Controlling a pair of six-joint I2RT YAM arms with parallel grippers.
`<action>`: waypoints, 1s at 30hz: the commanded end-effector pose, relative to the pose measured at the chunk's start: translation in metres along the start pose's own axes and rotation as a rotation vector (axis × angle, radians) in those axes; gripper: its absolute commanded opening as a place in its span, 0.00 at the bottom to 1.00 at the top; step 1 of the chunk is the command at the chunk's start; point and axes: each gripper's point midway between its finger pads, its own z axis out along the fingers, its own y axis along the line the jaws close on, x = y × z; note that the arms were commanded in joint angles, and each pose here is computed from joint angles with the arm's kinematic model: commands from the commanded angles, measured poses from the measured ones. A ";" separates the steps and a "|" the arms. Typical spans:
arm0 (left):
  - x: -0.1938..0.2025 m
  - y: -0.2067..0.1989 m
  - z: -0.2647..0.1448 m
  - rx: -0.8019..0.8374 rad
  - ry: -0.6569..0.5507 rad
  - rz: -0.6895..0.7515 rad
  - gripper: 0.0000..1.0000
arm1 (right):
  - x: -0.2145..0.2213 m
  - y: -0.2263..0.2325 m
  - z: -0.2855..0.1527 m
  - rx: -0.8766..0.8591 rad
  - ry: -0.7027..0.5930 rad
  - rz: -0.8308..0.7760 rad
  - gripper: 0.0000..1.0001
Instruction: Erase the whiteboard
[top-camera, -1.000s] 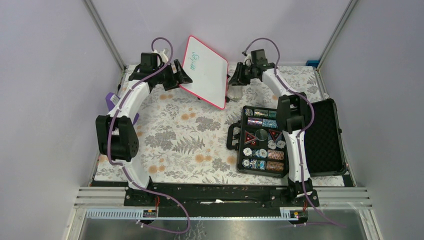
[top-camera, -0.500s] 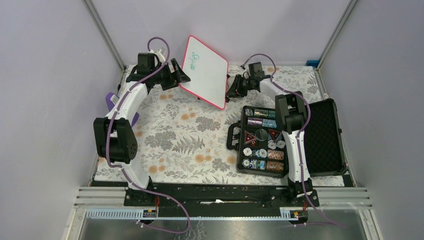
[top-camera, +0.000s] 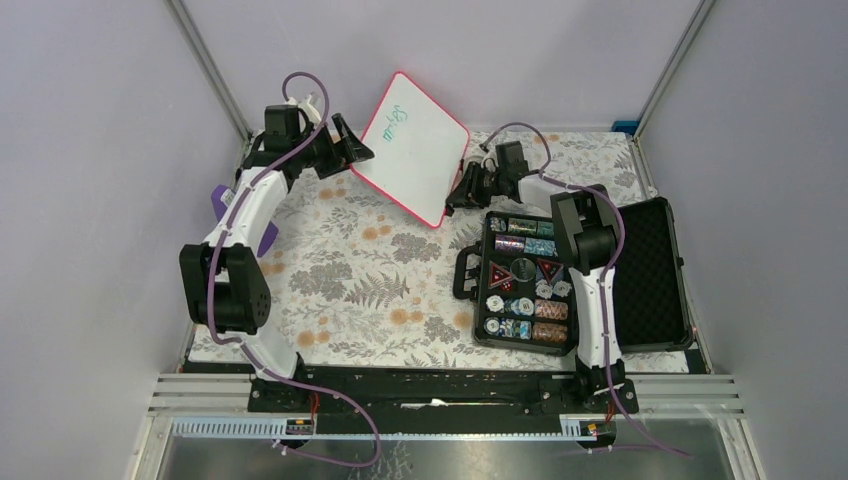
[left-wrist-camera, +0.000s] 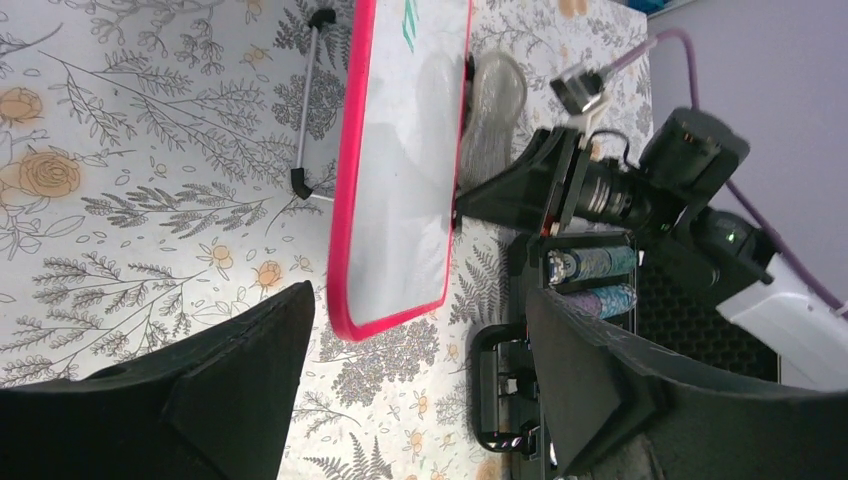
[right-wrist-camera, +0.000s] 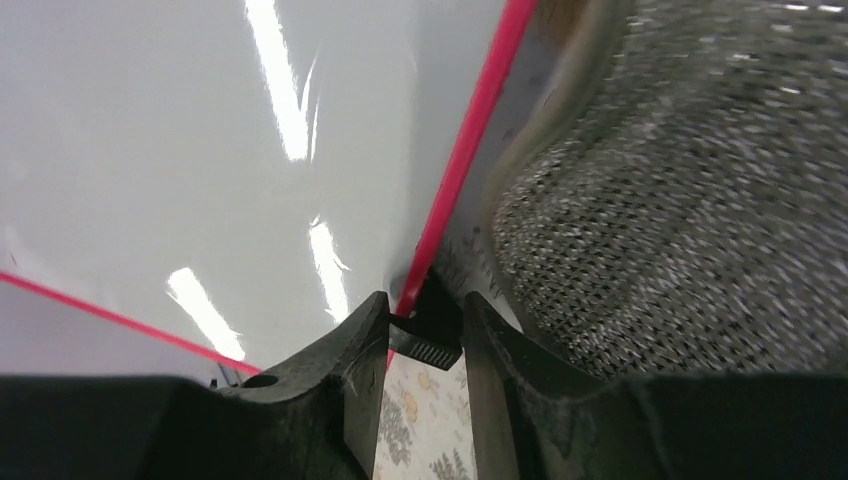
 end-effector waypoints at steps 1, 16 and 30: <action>-0.029 -0.014 -0.020 0.034 -0.117 0.035 0.83 | 0.051 0.049 -0.003 -0.086 0.086 -0.050 0.40; -0.038 0.005 -0.024 0.020 -0.153 -0.018 0.83 | -0.022 0.047 -0.084 0.448 -0.302 -0.267 0.78; -0.037 0.000 -0.025 0.057 -0.155 -0.037 0.83 | -0.051 -0.011 -0.058 0.536 -0.506 0.018 0.83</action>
